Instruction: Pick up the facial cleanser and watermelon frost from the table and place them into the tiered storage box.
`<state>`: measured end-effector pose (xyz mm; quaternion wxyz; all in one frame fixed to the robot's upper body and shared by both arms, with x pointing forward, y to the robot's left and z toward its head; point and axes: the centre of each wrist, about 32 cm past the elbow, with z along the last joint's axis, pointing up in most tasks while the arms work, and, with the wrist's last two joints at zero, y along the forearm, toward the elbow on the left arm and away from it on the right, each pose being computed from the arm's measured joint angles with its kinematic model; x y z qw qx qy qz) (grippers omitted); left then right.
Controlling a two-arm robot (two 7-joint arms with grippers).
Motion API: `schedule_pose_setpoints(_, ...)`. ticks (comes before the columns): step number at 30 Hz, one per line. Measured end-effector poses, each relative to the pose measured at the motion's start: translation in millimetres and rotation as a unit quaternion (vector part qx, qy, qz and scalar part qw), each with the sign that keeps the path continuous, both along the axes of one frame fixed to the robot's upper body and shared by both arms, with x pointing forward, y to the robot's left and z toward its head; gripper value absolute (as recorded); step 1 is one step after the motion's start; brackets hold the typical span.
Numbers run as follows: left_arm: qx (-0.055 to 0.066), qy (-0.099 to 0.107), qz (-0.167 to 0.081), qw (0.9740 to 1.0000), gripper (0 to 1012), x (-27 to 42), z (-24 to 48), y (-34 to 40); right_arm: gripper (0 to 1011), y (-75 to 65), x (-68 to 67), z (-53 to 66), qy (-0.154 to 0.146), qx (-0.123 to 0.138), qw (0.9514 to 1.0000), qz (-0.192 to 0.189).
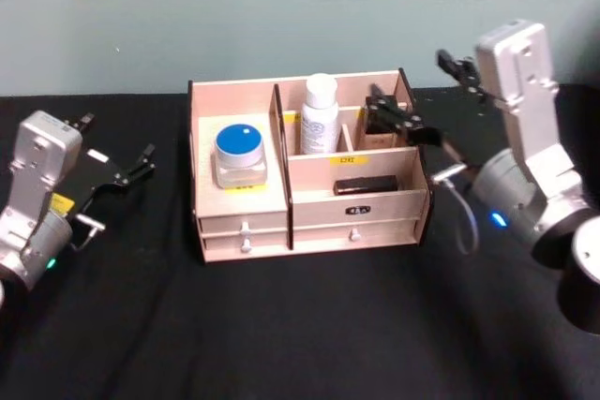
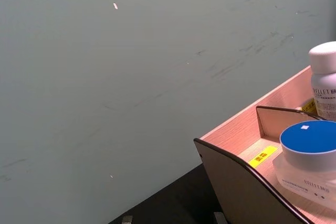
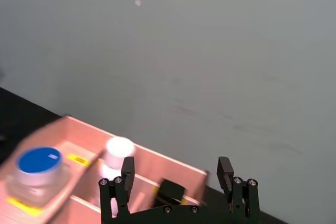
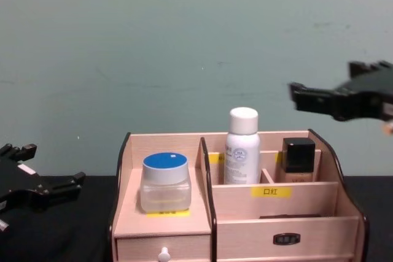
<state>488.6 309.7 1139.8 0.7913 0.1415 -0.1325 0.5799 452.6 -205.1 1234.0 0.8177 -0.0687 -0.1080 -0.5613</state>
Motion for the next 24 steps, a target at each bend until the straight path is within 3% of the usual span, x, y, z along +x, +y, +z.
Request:
schedule_pose_setpoints(12, 0.000, 0.000, 0.000, 1.0000, 1001, 0.0, 0.0, 0.0, 1003, -30.2, 13.1, -19.5, 0.021, 0.001, 0.9970, -0.075)
schedule_pose_setpoints(24, 0.000, 0.000, 0.000, 1.0000, 1001, 0.0, 0.0, 0.0, 1002, -36.6, 25.9, -42.6, 0.048, -0.003, 0.9930, -0.108)
